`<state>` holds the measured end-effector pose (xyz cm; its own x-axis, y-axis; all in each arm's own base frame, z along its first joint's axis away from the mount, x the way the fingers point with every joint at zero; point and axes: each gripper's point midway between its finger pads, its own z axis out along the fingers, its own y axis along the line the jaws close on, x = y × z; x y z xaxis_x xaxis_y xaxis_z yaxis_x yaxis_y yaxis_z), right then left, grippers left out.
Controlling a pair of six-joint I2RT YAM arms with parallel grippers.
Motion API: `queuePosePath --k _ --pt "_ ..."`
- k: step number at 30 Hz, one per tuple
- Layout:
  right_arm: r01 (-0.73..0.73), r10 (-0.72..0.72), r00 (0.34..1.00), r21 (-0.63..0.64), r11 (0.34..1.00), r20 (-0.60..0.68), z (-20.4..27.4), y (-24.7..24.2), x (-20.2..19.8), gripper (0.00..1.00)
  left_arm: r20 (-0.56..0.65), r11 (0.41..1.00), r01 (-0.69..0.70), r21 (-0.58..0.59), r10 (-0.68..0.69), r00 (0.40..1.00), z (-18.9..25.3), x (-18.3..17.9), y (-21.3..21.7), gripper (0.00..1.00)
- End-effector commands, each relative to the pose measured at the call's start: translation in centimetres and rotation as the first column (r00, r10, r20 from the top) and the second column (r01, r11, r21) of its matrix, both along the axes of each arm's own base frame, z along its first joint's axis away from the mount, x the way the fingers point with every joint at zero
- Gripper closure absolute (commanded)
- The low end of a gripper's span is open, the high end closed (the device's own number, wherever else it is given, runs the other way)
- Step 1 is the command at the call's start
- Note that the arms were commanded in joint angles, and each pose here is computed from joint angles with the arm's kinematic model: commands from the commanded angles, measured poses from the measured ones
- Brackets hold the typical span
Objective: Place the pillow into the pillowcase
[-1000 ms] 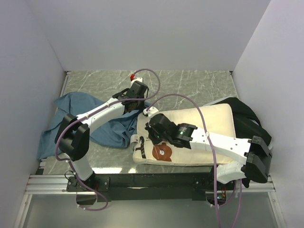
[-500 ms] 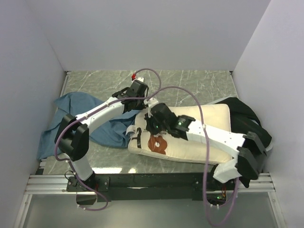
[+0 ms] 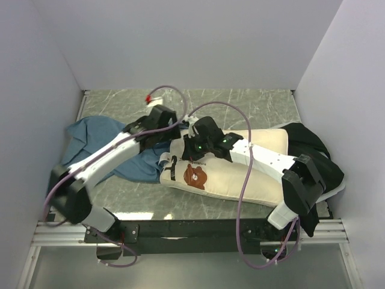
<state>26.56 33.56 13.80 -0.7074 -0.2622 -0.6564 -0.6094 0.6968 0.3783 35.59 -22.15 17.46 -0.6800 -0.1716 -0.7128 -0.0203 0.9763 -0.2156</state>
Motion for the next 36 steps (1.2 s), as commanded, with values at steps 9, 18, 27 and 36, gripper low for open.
queuePosePath --k 9,18,27,36 --pt "-0.127 0.167 0.983 0.353 0.927 -0.083 8.5 1.4 -0.5 1.0 -0.069 0.785 -0.527 -0.327 0.536 0.841 -2.0 -9.6 10.5 0.1" --pt "-0.094 0.18 0.973 0.465 0.88 -0.144 10.0 0.2 0.6 1.0 -0.113 0.788 -0.512 -0.341 0.507 0.855 -4.9 -7.5 7.9 0.15" --pt "-0.078 0.161 0.977 0.472 0.878 -0.139 10.4 -0.6 1.0 1.0 -0.201 0.722 -0.592 -0.358 0.559 0.804 -6.6 -4.7 5.8 0.31" --pt "-0.071 0.157 0.976 0.464 0.883 -0.15 9.8 -0.6 1.2 1.0 -0.201 0.685 -0.671 -0.282 0.642 0.74 -7.9 -3.0 6.4 0.45"
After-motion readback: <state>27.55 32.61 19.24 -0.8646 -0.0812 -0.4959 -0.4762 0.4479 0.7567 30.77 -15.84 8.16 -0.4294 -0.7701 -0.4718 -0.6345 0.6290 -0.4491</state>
